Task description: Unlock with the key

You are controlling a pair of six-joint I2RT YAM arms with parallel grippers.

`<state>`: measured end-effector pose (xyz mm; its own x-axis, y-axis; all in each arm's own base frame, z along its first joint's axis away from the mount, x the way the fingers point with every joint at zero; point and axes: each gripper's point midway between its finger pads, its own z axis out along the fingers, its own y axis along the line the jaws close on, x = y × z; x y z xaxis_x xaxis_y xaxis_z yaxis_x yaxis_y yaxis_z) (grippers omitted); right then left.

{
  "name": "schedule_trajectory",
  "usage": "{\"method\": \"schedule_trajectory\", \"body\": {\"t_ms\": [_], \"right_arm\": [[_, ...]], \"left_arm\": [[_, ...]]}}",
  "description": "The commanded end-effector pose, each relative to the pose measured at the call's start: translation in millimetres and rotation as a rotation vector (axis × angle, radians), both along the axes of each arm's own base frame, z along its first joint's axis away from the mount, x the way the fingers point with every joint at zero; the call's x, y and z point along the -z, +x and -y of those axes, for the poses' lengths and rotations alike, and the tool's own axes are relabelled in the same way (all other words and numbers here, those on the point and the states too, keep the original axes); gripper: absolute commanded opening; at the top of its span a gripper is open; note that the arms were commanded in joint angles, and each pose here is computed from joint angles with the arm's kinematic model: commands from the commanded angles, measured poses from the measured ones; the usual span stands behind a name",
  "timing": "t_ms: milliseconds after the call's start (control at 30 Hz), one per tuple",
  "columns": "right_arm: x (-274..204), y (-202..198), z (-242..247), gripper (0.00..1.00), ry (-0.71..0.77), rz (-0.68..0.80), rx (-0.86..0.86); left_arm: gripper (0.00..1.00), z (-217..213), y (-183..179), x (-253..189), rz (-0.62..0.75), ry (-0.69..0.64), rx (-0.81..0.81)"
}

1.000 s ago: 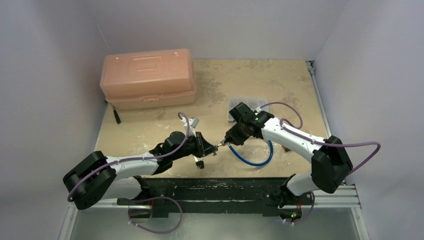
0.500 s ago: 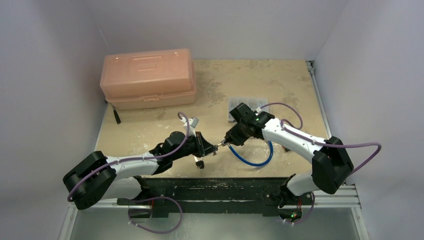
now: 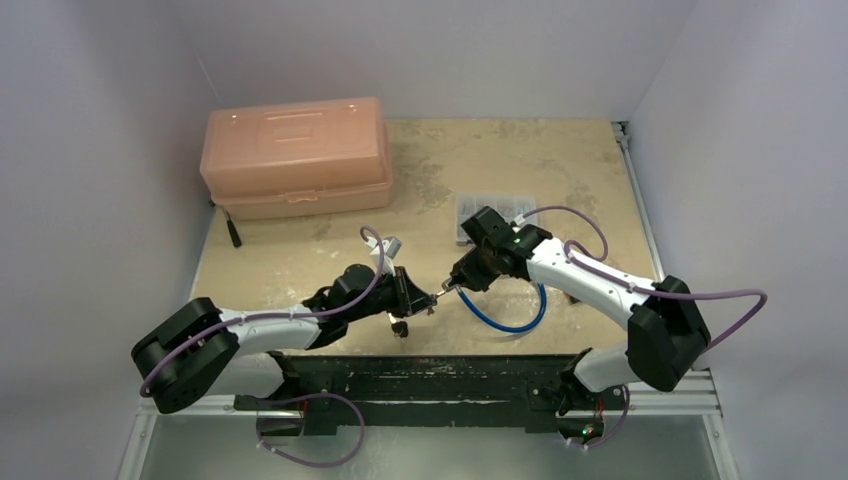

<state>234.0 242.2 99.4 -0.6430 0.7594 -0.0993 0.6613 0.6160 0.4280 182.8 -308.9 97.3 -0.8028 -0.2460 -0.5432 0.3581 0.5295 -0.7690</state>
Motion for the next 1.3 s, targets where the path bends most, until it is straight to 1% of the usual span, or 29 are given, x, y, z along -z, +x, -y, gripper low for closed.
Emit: {"method": "schedule_trajectory", "body": {"t_ms": [0,333,600,900,1267], "right_arm": [[-13.9,2.3,-4.8,0.0,0.048,0.032,0.024],[-14.3,2.2,-2.3,0.0,0.045,0.037,0.035],[-17.6,1.5,-5.3,0.0,0.069,0.041,0.03],[-12.9,-0.4,-7.5,0.0,0.079,0.028,0.024],[-4.9,-1.4,-5.9,0.0,0.065,0.017,0.026]], "left_arm": [[0.0,11.9,12.1,-34.3,0.083,-0.08,-0.018],[0.0,8.5,14.1,-43.4,0.101,-0.076,-0.037],[0.0,15.0,14.2,-39.0,0.091,-0.077,-0.021],[0.0,20.5,16.0,-44.9,0.102,-0.091,-0.019],[0.0,15.1,17.3,-45.4,0.11,-0.076,-0.043]]}}
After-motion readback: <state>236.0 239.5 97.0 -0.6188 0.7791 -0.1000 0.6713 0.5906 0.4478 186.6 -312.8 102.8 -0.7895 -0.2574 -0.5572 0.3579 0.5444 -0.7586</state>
